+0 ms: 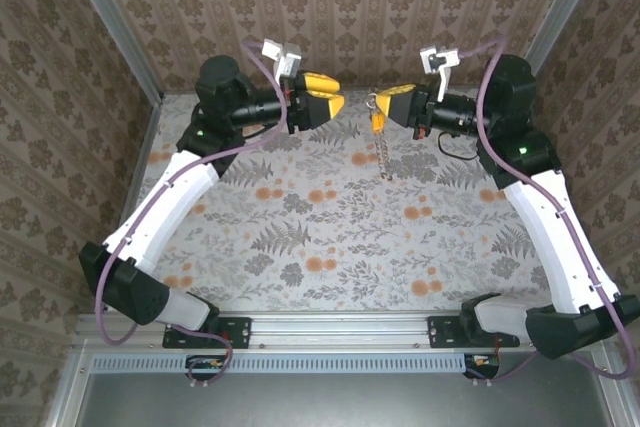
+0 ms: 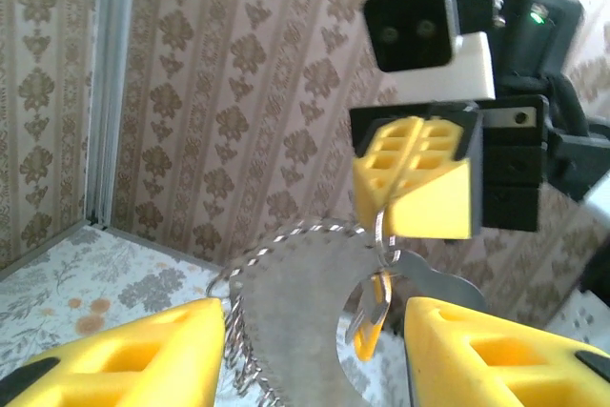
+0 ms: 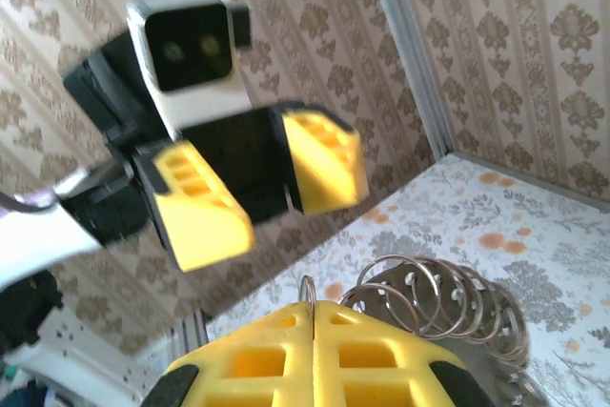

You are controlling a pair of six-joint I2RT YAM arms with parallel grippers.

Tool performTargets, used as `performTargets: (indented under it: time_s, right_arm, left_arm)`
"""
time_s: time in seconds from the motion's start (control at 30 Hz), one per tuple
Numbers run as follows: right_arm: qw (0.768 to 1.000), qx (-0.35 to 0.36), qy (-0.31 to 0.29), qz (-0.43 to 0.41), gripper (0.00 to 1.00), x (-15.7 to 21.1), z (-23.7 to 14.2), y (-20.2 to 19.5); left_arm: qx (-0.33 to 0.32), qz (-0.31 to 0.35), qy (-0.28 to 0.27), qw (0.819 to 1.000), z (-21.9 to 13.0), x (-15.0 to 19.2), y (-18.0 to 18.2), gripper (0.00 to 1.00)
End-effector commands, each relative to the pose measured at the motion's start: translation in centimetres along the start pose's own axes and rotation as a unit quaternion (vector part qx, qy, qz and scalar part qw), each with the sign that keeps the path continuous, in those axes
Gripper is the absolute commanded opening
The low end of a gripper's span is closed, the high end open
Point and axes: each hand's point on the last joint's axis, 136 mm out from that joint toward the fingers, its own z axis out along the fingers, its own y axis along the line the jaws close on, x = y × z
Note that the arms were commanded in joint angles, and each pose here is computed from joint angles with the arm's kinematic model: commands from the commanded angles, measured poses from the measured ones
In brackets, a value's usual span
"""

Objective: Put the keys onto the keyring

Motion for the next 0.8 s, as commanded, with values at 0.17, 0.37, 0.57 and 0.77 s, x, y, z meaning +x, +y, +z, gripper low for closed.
performTargets:
  time_s: [0.17,0.37,0.57,0.77]
  right_arm:
    - [0.994,-0.010,0.102,-0.035,0.00,3.5,0.1,-0.5]
    - [0.993,-0.026,0.108,-0.033,0.00,3.9,0.5,-0.4]
    - [0.993,-0.030,0.110,-0.032,0.00,4.1,0.9,-0.4]
    - [0.993,-0.035,0.113,-0.031,0.00,4.5,1.3,-0.3]
  left_arm:
    - [0.103,0.018,0.095,0.990,-0.8,2.2,-3.0,0.35]
    - [0.127,0.005,0.107,0.986,-0.4,2.7,-2.7,0.32]
    - [0.139,-0.009,0.112,0.984,0.3,3.1,-2.0,0.31]
    - [0.153,-0.020,0.116,0.981,1.2,3.7,-1.9,0.28]
